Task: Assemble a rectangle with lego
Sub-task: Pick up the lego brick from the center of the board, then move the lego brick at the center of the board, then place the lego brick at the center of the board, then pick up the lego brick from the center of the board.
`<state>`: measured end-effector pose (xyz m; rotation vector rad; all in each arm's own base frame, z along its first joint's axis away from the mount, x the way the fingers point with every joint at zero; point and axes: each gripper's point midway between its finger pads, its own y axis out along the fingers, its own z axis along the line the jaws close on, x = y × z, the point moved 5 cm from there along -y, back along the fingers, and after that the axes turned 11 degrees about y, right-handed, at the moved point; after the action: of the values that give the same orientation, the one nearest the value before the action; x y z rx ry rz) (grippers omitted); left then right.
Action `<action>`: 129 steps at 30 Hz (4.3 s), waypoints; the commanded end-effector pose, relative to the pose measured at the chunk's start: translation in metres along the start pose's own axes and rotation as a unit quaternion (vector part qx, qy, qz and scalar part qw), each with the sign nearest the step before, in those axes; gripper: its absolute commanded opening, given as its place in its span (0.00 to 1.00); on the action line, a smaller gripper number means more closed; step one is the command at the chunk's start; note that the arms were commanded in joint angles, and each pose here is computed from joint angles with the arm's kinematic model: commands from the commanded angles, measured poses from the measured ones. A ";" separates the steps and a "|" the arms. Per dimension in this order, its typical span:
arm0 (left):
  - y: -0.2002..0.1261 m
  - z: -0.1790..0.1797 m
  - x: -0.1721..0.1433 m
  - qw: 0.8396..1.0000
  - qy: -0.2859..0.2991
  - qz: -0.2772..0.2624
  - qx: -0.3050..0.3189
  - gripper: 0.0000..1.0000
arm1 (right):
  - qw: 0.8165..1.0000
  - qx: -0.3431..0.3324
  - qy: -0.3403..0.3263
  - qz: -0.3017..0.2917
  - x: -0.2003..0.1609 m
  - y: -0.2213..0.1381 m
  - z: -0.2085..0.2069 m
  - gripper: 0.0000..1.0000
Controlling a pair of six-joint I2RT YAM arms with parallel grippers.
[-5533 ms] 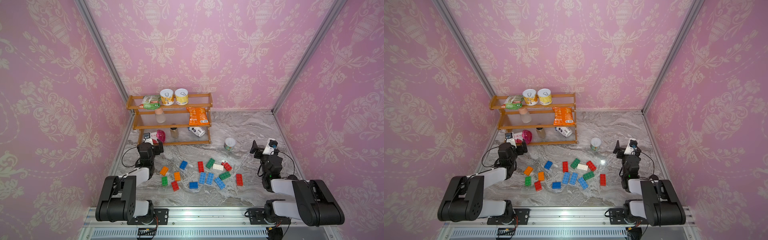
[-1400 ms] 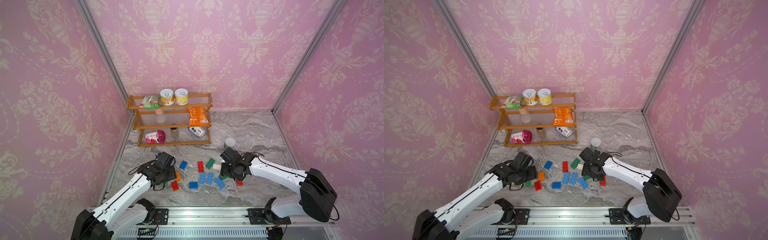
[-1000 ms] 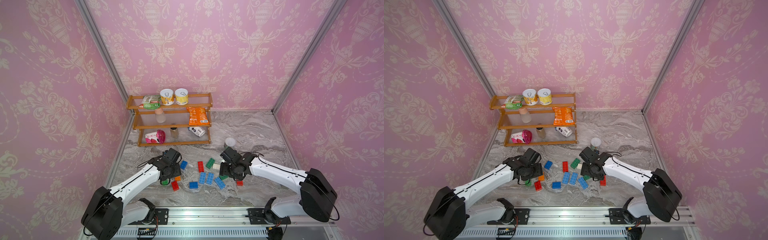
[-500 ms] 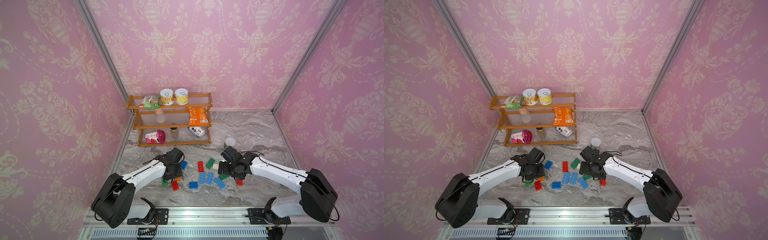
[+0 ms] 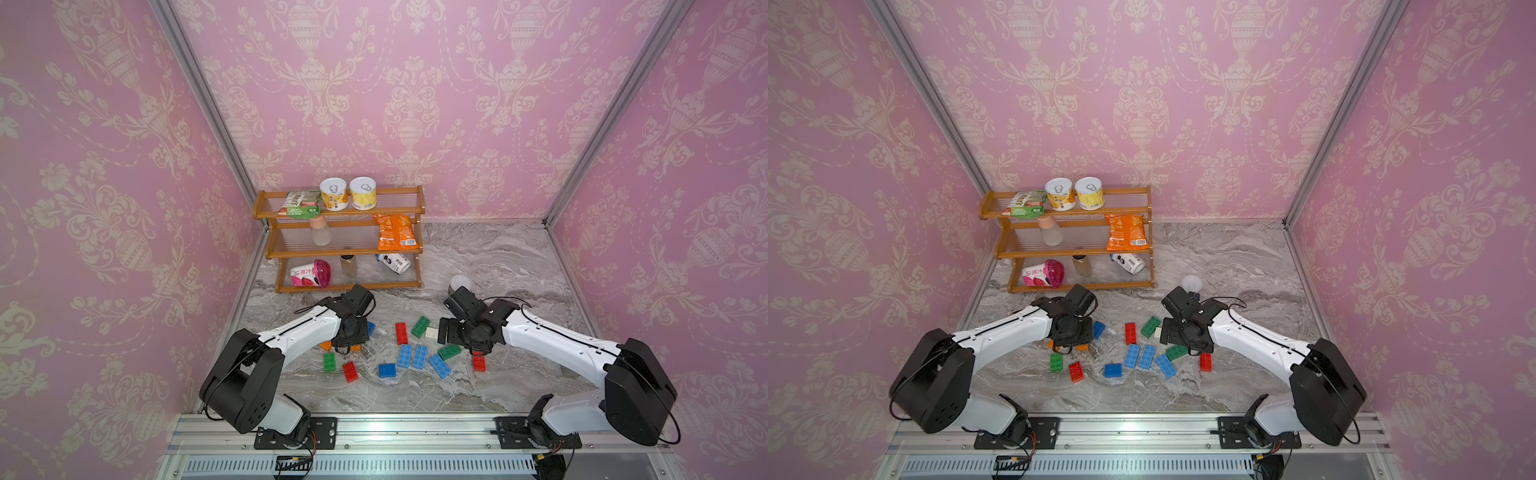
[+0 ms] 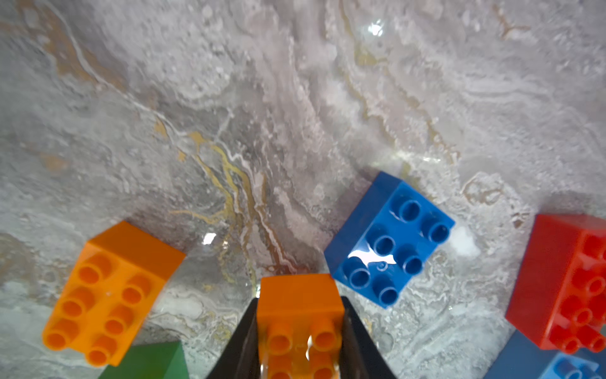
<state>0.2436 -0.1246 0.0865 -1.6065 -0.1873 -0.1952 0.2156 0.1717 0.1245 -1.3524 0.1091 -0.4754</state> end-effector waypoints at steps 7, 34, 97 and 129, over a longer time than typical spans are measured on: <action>0.006 0.018 0.027 0.999 0.033 -0.003 0.040 0.00 | 1.000 0.020 -0.002 -0.021 0.010 -0.007 0.007 1.00; 0.029 -0.087 0.055 0.993 0.055 -0.021 -0.098 0.00 | 0.997 0.042 0.020 -0.055 0.022 -0.012 0.003 1.00; -0.023 0.067 -0.016 0.997 -0.013 0.060 0.056 0.77 | 0.995 0.004 0.065 -0.075 0.043 -0.009 -0.049 1.00; -0.004 0.062 -0.004 0.998 -0.027 0.064 0.011 0.00 | 0.995 -0.003 0.068 -0.076 0.041 -0.012 -0.053 1.00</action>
<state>0.2364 -0.0577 0.0700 -1.5388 -0.0628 -0.0476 0.2335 0.1122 0.1302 -1.3040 0.1124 -0.6842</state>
